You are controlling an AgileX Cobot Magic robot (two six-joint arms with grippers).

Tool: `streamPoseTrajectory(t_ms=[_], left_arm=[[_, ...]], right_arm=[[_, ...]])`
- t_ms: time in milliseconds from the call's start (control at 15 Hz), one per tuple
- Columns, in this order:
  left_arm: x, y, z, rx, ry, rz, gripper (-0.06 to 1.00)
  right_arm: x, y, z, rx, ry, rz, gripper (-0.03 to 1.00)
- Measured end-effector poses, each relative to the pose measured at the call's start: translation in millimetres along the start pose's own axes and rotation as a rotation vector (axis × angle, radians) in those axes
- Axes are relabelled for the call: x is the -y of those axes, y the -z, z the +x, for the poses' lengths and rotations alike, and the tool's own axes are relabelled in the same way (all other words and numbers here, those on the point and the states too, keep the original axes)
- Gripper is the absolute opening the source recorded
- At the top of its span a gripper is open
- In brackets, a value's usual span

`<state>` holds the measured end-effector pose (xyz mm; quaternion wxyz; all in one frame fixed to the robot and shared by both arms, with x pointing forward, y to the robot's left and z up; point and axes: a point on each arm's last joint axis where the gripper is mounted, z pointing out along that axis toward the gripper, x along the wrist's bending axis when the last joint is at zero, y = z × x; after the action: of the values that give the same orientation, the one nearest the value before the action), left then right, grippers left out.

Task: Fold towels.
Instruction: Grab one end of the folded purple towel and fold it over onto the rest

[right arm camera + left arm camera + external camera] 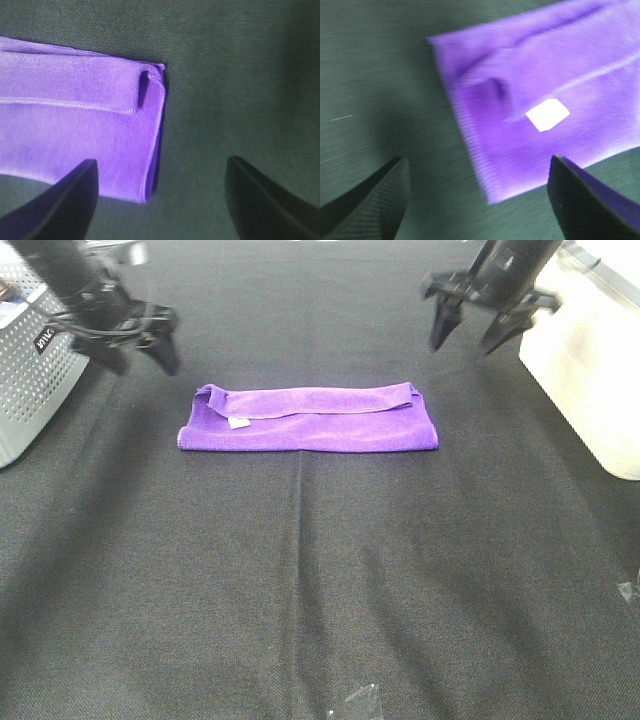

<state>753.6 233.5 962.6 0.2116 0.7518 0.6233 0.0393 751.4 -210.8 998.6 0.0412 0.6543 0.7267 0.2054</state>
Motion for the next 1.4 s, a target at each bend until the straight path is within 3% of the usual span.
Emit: streamPoseTrajectory(t_ms=[333,600,800,1200,1400], left_arm=[[3,-11,-2,0.062,0.051,0.022,0.72],[10,-55,11,0.162,0.106,0.077,0.72],[18,-79,17,0.205,0.123,0.115,0.72],[18,-91,15,0.284,0.149,0.109,0.71],[19,-102,3,0.355,0.170,0.108,0.70]], right_arm=[[27,25,4,0.003,-0.017,0.076,0.69],[49,36,5,-0.002,-0.033,0.137,0.69],[50,35,5,-0.002,-0.033,0.143,0.69],[50,35,5,-0.002,-0.024,0.143,0.69],[50,35,5,-0.003,-0.014,0.143,0.69]])
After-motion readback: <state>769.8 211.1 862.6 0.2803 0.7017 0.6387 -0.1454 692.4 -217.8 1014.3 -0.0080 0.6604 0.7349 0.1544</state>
